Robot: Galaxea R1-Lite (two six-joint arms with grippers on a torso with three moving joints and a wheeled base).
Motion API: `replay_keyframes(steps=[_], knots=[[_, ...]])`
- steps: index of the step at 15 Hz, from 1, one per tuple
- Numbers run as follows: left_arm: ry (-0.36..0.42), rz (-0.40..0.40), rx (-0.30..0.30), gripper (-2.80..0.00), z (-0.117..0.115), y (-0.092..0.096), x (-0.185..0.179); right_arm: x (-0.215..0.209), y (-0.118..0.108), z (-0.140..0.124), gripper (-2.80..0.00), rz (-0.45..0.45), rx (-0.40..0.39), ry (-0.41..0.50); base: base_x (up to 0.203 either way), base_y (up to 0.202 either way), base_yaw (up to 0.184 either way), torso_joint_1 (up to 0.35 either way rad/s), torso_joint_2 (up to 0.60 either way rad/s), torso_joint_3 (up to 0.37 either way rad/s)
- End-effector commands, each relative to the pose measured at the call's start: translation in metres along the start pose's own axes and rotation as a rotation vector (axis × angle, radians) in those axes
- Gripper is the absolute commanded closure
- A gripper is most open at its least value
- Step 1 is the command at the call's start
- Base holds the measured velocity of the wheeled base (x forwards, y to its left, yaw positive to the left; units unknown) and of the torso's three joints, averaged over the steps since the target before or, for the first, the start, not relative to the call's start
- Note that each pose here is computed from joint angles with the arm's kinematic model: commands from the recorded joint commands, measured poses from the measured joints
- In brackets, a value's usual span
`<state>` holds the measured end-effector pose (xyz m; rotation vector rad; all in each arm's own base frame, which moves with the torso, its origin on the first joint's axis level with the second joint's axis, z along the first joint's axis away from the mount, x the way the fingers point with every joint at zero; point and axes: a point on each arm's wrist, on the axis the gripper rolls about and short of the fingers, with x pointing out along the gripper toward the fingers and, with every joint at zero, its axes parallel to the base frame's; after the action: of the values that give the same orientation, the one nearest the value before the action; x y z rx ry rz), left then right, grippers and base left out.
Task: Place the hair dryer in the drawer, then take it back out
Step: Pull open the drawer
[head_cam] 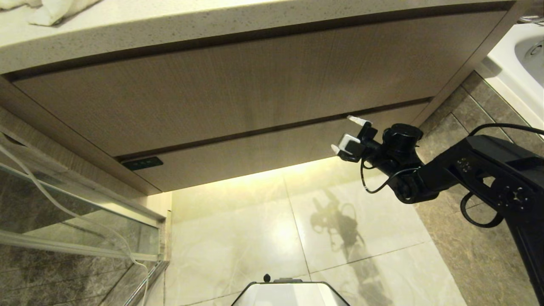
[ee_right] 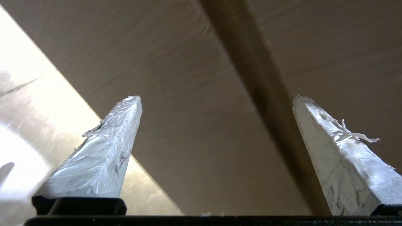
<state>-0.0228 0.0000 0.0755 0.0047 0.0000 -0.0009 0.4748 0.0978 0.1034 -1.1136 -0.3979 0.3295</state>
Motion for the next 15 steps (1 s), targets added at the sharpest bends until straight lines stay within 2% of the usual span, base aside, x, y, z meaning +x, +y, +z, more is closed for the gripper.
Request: replay_keyframes(steps=[1,6,15], knots=[[0.000,-0.001,0.000,0.00,0.000,0.000,0.000,0.006,0.003,-0.002,-2.80,-0.007,-0.009,-0.011,0.000,0.000,0.000,0.000,0.00,0.000],[0.000,0.000,0.000,0.00,0.000,0.000,0.000,0.015,0.016,-0.008,-2.80,0.022,0.029,-0.001,0.000,0.000,0.000,0.000,0.00,0.000],[0.002,0.000,0.000,0.00,0.000,0.000,0.000,0.035,0.019,-0.009,-2.80,-0.010,0.022,-0.030,0.000,0.000,0.000,0.000,0.00,0.000]])
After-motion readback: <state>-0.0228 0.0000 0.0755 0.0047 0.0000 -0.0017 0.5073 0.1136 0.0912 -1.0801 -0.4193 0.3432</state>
